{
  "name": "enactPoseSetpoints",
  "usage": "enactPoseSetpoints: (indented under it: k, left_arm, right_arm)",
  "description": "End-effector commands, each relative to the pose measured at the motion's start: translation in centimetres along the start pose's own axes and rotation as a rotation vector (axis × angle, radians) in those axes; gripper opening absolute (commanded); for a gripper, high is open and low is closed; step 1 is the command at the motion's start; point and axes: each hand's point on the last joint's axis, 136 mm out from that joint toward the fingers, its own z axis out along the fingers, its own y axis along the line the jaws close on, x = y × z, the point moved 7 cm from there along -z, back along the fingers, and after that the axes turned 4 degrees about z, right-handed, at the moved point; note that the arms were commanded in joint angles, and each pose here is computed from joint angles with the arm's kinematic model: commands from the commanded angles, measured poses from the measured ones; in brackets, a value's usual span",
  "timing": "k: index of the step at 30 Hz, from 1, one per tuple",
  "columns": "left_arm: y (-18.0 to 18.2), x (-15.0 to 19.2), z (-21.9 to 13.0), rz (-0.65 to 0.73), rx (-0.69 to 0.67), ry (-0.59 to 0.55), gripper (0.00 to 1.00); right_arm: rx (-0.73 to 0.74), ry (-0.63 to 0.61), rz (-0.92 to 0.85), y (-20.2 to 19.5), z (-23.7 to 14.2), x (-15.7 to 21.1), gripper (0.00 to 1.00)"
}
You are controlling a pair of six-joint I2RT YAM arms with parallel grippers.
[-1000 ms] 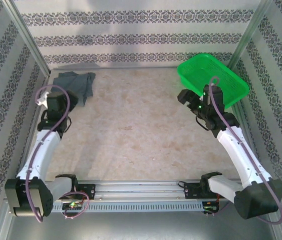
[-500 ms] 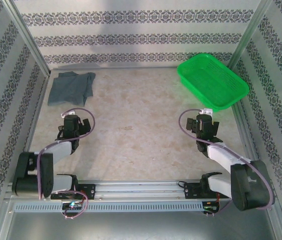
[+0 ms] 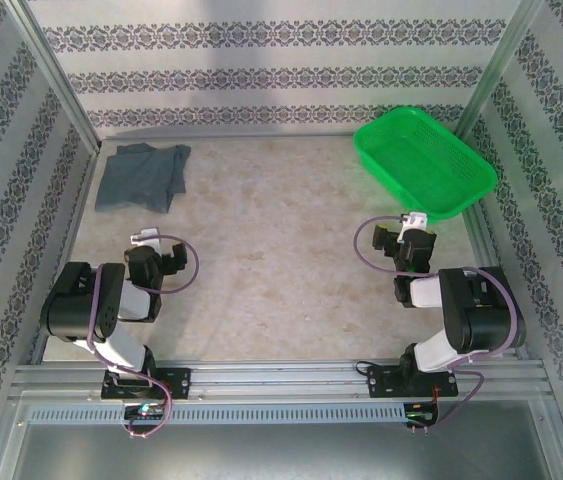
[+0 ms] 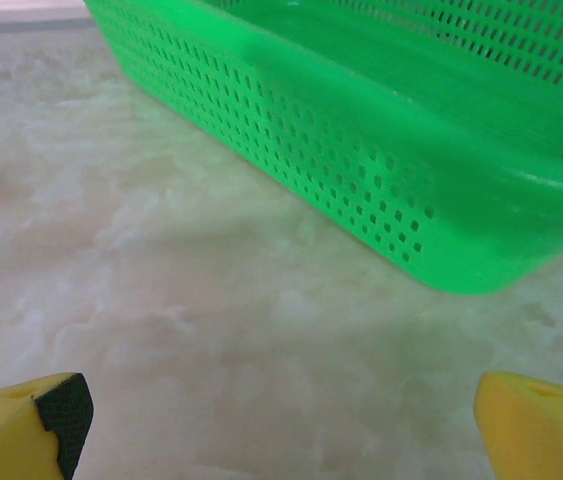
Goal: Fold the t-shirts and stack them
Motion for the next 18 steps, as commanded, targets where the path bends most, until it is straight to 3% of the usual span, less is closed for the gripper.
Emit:
enactPoseSetpoints:
  k: [1, 18]
  left_arm:
    - [-1.1, -5.1, 2.0, 0.044, 0.056, -0.080, 1.00]
    - [-1.0, -5.0, 1.8, 0.041, 0.027, -0.101, 1.00]
  right_arm:
    - [-0.033, -0.079, -0.036, 1.2, 0.2, -1.8, 0.98]
    - [-0.120, -0.089, -0.068, 2.3, 0.4, -2.8, 0.98]
